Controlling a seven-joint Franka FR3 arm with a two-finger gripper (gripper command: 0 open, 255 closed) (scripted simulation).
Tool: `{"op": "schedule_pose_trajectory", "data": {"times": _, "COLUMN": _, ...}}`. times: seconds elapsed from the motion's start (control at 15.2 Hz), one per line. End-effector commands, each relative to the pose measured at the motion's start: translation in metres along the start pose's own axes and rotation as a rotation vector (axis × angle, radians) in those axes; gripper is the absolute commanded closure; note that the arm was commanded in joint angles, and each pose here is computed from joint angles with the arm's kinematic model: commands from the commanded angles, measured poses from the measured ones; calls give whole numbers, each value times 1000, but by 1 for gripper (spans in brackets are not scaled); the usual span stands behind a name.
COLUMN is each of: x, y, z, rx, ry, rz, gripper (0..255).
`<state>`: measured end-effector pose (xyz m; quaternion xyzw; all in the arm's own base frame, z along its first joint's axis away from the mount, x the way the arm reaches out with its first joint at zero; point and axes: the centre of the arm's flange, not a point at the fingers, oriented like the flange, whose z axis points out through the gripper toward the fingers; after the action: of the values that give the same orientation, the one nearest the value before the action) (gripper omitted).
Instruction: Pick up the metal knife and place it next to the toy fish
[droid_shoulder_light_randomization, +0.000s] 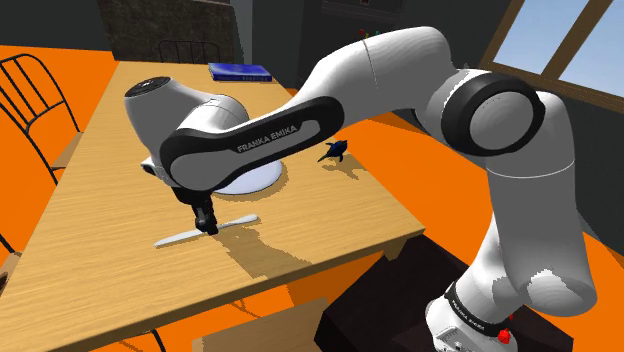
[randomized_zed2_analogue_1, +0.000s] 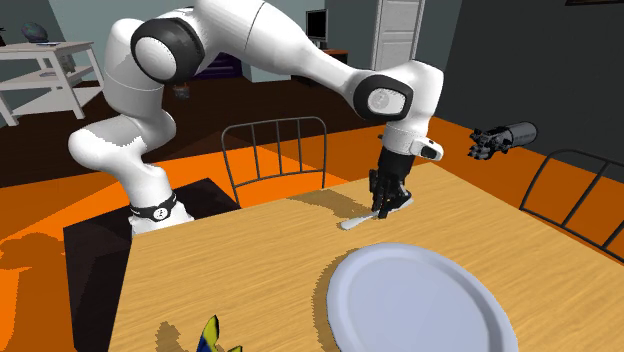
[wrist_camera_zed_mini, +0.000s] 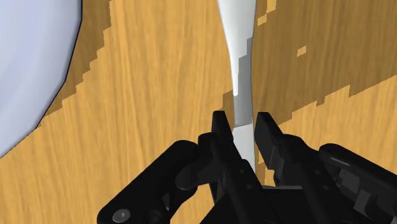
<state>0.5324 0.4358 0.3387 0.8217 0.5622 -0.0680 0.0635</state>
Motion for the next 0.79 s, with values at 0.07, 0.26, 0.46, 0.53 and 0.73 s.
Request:
{"op": "schedule_pose_trajectory", "data": {"times": 0.07, "x": 0, "y": 4, "z": 6, "rx": 3, "ry": -13, "rz": 6, "gripper": 255}}
{"op": "schedule_pose_trajectory", "data": {"times": 0.26, "x": -3, "y": 4, "z": -9, "rx": 3, "ry": -13, "rz": 6, "gripper": 255}}
{"op": "schedule_pose_trajectory", "data": {"times": 0.46, "x": -6, "y": 5, "z": -25, "rx": 3, "ry": -13, "rz": 6, "gripper": 255}}
{"op": "schedule_pose_trajectory", "data": {"times": 0.53, "x": -7, "y": 5, "z": -30, "rx": 3, "ry": -13, "rz": 6, "gripper": 255}}
{"op": "schedule_pose_trajectory", "data": {"times": 0.73, "x": -10, "y": 6, "z": -46, "rx": 3, "ry": -13, "rz": 6, "gripper": 255}}
